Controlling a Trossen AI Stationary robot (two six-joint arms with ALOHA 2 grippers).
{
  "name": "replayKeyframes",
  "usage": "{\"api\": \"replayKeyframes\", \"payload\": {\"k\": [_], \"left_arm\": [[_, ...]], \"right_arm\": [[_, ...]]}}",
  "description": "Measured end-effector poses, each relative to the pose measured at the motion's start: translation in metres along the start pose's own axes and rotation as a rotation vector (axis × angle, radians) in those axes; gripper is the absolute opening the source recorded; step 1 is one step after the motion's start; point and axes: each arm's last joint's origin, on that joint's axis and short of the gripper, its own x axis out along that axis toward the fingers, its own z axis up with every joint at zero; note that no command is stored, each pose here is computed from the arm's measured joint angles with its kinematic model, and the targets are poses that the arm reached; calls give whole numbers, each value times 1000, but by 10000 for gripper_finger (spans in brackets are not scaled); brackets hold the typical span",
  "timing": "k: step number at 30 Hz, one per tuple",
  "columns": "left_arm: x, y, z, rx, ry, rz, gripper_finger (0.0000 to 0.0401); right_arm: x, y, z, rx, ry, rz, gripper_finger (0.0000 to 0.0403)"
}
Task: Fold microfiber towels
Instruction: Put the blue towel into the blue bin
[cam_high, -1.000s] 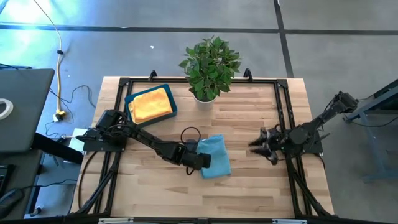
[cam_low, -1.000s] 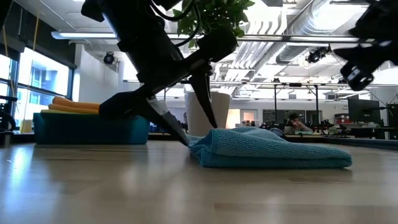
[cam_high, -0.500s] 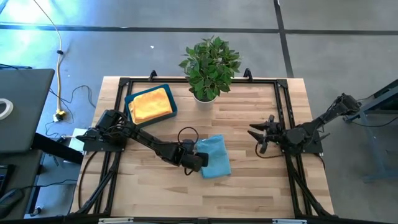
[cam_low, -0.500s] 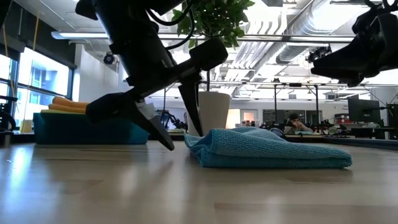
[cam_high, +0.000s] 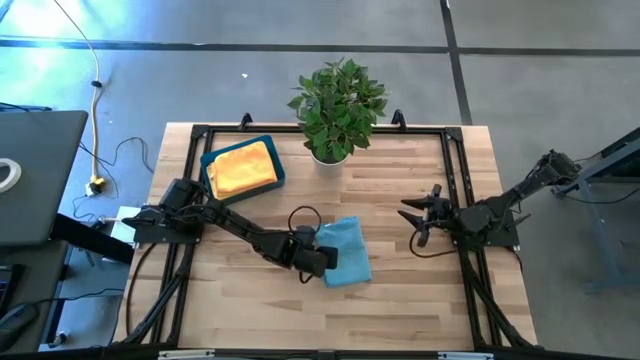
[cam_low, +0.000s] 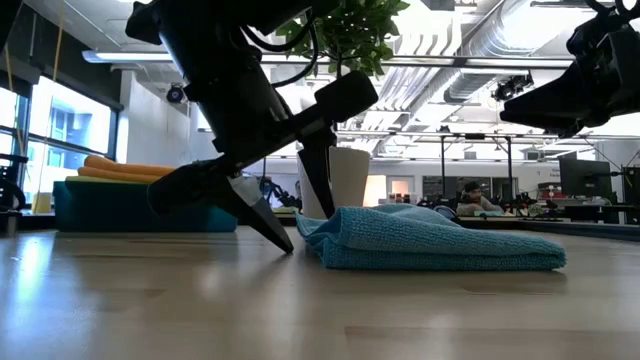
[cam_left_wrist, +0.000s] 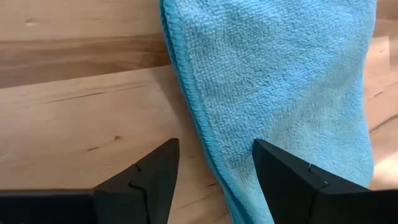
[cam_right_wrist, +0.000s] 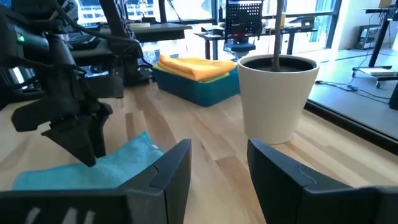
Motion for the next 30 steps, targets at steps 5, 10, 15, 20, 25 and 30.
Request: {"api": "replayKeyframes", "payload": {"k": [5,10,15,20,25,30], "left_arm": [[1,-2,1,56,-31,-25,198],[5,-6,7,72,-45,-57,198],[9,-8,16,132,-84,-68,198],[22,-7,19,231,-113,-62,195],[36,-7,17,277,-143,-83,176],[37,-7,18,314,-176,-85,145]], "right_arm": [[0,0,0,-4,3,0,149],[0,0,-1,-7,6,-1,149],[0,0,-1,-12,10,-1,149],[0,0,-2,-20,17,-2,149],[0,0,-2,-22,19,-3,149],[0,0,-3,-23,19,-3,149]]}}
